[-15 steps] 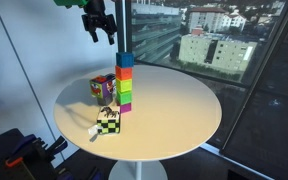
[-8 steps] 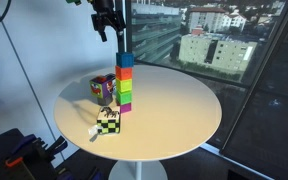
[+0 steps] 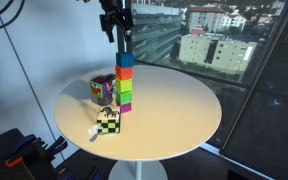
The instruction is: Move the blue cube to the table
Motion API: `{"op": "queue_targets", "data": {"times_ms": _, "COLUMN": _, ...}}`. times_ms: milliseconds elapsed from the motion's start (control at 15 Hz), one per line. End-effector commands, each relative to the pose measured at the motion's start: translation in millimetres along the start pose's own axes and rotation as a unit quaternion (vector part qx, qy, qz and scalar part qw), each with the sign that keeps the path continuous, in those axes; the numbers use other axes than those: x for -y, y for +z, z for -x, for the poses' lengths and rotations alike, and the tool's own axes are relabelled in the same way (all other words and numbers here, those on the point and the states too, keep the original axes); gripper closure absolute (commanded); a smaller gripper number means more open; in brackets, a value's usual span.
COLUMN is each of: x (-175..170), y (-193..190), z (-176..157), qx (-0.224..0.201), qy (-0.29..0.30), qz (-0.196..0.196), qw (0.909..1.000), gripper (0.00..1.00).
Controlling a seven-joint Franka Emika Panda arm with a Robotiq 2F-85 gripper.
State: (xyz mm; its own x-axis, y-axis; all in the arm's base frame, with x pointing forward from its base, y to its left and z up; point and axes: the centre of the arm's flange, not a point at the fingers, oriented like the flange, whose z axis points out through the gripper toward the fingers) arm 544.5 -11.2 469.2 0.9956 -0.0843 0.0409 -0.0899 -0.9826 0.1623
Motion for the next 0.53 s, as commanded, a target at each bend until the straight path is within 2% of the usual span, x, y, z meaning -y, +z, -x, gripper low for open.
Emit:
{"op": "queue_targets", "data": {"times_ms": 0, "x": -5, "y": 4, "z": -11, "qx": 0.010, "qy": 0.017, "qz": 0.011, "qw": 0.9997, "gripper": 0.00}}
{"op": "queue_targets", "data": {"times_ms": 467, "x": -4, "y": 24, "z": -9, "qx": 0.017, "qy": 0.024, "qz": 0.005, "qw": 0.9996, "gripper": 0.00}}
